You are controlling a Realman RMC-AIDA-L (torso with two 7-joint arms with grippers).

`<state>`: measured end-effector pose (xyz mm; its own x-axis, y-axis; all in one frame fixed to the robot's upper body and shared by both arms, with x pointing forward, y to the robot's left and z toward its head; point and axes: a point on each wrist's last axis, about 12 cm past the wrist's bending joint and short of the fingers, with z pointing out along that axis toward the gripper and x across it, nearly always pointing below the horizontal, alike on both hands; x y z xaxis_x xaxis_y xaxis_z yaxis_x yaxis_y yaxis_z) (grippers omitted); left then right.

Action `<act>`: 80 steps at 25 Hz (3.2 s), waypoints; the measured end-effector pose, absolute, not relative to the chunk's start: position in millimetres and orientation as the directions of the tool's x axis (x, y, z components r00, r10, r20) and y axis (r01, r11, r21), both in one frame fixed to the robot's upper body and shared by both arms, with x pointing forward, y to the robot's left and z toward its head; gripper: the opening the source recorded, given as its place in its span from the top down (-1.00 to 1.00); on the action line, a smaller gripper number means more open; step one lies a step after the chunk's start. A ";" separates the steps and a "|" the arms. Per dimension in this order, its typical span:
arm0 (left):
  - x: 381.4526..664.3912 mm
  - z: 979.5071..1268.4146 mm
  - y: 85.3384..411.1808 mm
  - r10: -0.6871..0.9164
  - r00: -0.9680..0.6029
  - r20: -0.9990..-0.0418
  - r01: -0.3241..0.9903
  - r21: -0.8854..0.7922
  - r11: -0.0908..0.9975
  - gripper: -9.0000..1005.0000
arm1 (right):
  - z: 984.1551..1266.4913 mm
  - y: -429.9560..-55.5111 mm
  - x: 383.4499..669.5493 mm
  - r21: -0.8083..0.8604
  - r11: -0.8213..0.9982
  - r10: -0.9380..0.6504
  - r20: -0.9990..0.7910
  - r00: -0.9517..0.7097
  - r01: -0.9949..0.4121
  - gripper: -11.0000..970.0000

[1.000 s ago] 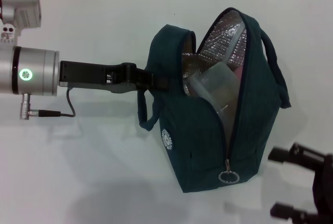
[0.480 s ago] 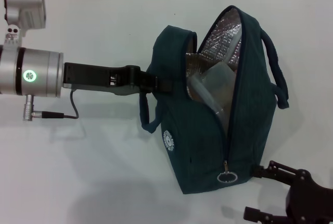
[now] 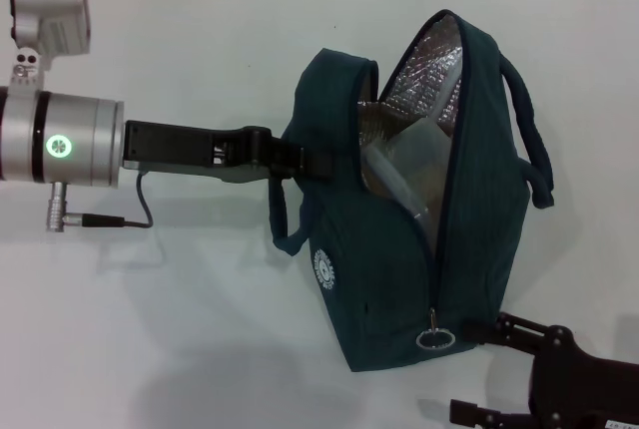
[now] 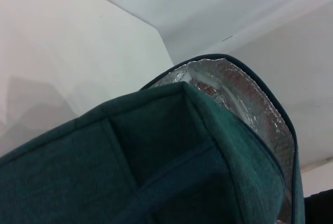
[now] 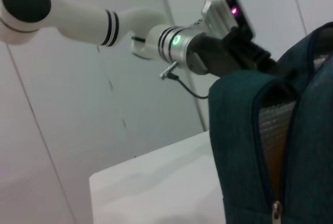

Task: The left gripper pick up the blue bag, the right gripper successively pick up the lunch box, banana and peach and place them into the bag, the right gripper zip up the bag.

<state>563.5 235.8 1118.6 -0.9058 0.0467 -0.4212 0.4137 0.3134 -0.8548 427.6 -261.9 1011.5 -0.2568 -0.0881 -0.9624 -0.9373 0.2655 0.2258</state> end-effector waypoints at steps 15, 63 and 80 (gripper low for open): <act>563.2 1118.2 234.5 0.045 -0.905 -0.423 0.415 -0.855 0.310 0.92 | 1013.8 -246.7 439.9 0.205 0.180 -0.146 -0.962 -0.232 -0.962 -0.75; 559.8 1115.5 238.2 0.044 -0.900 -0.434 0.425 -0.851 0.309 0.92 | 1019.8 -255.9 441.4 0.226 0.289 -0.027 -0.970 -0.243 -0.930 0.97; 558.6 1114.6 240.9 0.030 -0.901 -0.433 0.421 -0.853 0.309 0.92 | 1014.8 -263.1 434.6 0.316 0.330 0.001 -0.942 -0.334 -0.889 0.97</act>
<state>558.6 240.9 1114.6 -0.9007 0.0299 -0.4333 0.4206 0.3091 -0.8530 434.6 -263.1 1014.8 -0.3345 0.0007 -0.9424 -0.8894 0.3303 0.3159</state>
